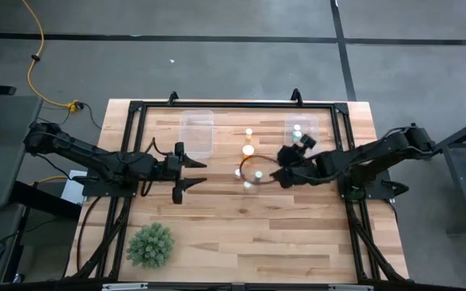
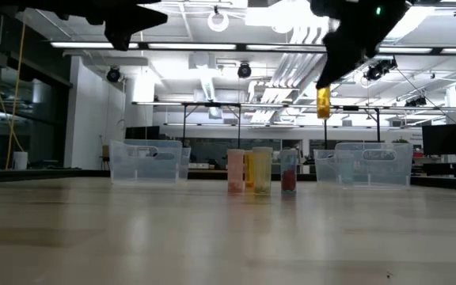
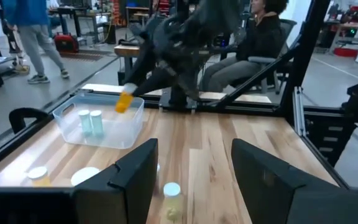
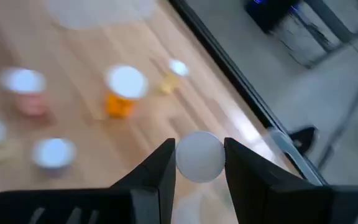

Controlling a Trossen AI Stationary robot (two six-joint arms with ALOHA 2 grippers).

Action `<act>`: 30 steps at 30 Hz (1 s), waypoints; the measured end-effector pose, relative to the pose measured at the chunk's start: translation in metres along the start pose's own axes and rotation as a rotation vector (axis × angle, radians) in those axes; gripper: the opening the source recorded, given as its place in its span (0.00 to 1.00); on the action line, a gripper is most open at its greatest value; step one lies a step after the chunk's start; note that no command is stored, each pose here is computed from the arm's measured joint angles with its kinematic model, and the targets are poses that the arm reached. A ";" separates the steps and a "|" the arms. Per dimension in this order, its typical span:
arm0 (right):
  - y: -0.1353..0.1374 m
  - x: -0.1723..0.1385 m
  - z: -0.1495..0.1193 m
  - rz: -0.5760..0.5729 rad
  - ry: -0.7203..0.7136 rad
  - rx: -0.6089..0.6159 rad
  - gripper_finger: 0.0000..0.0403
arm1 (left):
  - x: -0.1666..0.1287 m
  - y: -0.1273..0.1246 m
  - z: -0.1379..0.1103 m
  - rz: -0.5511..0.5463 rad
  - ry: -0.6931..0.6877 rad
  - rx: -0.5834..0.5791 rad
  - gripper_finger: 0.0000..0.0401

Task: Pick and place medicine bottles into bin by pill shape (circle, oval)
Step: Put the small orange tablet bottle into the right transparent bin

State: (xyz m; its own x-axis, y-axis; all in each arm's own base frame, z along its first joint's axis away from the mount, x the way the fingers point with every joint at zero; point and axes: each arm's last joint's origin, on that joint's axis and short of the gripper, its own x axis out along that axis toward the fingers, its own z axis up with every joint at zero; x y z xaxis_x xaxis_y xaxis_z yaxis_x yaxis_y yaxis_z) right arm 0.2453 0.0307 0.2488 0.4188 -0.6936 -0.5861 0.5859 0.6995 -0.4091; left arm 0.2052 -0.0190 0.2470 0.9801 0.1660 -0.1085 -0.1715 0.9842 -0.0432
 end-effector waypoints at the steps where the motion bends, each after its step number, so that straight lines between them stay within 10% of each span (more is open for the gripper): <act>1: -0.006 0.005 -0.003 -0.019 0.022 0.003 0.26 | 0.000 0.000 0.000 -0.003 0.000 0.000 0.49; 15: -0.110 0.023 -0.058 -0.009 0.155 0.321 0.26 | 0.000 -0.001 0.000 -0.011 0.002 0.002 0.49; 30: -0.102 0.073 -0.093 0.104 0.190 0.475 0.26 | 0.000 -0.002 0.002 -0.013 -0.022 -0.007 0.49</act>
State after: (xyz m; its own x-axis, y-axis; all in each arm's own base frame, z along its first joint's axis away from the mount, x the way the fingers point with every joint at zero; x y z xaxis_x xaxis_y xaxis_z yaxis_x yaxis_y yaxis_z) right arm 0.1518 -0.0753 0.1825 0.3842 -0.5498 -0.7417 0.8163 0.5777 -0.0054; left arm 0.2056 -0.0204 0.2491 0.9842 0.1548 -0.0862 -0.1595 0.9859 -0.0511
